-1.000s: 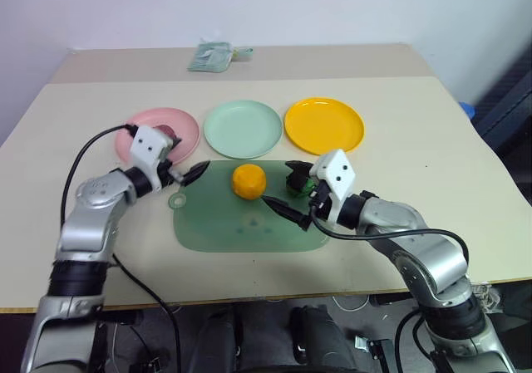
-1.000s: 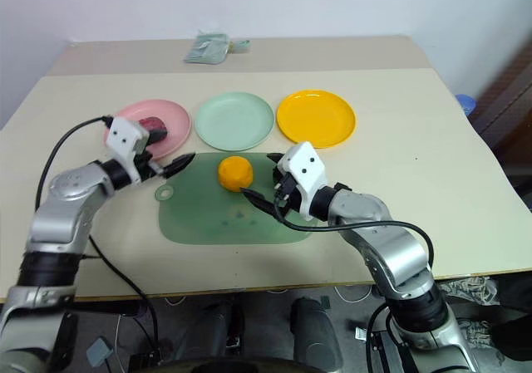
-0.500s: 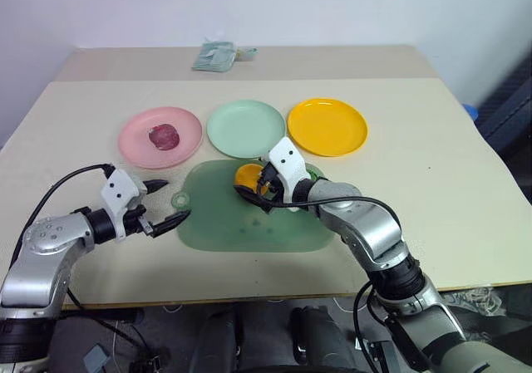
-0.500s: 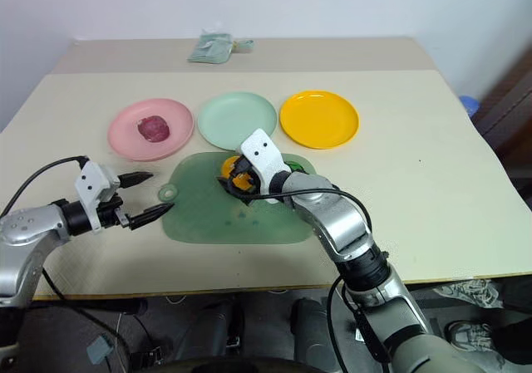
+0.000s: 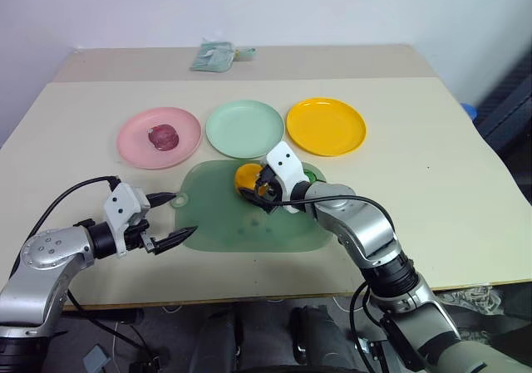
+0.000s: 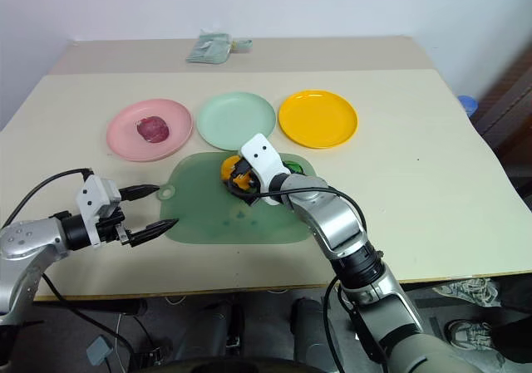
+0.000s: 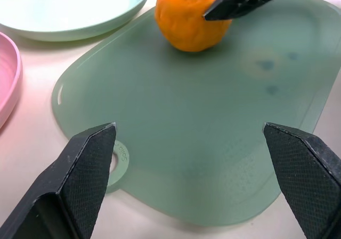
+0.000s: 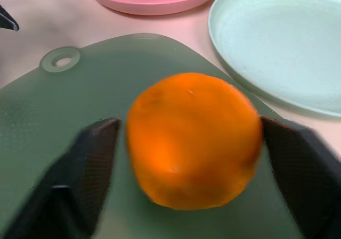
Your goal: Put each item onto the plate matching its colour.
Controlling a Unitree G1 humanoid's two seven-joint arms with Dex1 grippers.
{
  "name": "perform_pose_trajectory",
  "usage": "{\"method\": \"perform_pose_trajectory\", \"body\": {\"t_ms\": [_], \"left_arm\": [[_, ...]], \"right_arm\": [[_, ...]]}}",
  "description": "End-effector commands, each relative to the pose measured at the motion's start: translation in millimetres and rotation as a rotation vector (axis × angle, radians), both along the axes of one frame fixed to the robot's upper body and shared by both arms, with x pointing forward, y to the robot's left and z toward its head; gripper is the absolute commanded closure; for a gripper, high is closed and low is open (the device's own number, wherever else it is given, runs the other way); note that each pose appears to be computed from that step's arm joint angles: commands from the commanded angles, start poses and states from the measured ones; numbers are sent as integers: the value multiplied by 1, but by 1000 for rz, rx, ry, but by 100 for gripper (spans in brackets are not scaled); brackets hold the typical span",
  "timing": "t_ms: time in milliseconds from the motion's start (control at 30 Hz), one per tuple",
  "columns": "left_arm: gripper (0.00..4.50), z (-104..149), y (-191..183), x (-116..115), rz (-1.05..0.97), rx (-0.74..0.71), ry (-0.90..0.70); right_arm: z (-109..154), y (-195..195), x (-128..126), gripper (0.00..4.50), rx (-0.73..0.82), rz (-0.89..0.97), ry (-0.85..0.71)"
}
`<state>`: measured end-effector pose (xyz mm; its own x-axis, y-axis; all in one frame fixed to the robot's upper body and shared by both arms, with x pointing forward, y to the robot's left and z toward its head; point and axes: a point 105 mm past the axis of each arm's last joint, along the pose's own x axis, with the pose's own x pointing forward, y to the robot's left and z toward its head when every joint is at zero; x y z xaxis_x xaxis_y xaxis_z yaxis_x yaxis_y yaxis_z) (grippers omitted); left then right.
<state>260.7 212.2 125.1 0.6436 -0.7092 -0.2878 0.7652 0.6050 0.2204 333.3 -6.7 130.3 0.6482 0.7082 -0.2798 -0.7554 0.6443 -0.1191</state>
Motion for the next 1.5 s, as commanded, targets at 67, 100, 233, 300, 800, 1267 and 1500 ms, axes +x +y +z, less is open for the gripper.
{"method": "perform_pose_trajectory", "body": {"t_ms": [67, 100, 233, 300, 800, 1267, 1500], "left_arm": [[0, 6, -3, 2, -14, 4, -34], [0, 6, -3, 2, -15, 3, -35], [0, 6, -10, 2, -33, -10, -41], [0, 8, -16, 1, -47, -26, -45], [0, 6, -63, 1, -154, -126, -48], [0, 0, -54, 0, -112, -110, -45], [0, 0, -51, 3, -136, -102, -37]], "right_arm": [[15, 0, -1, 168, 44, -2, -47], [19, 0, -1, 168, 50, 3, -65], [52, -12, 6, 168, 111, -28, -176], [68, -32, 19, 168, 124, -118, -226], [62, -136, 107, 168, 122, -535, -160], [87, -98, 36, 3, 138, -83, -332], [33, -77, -22, 3, 10, 176, -169]]}}
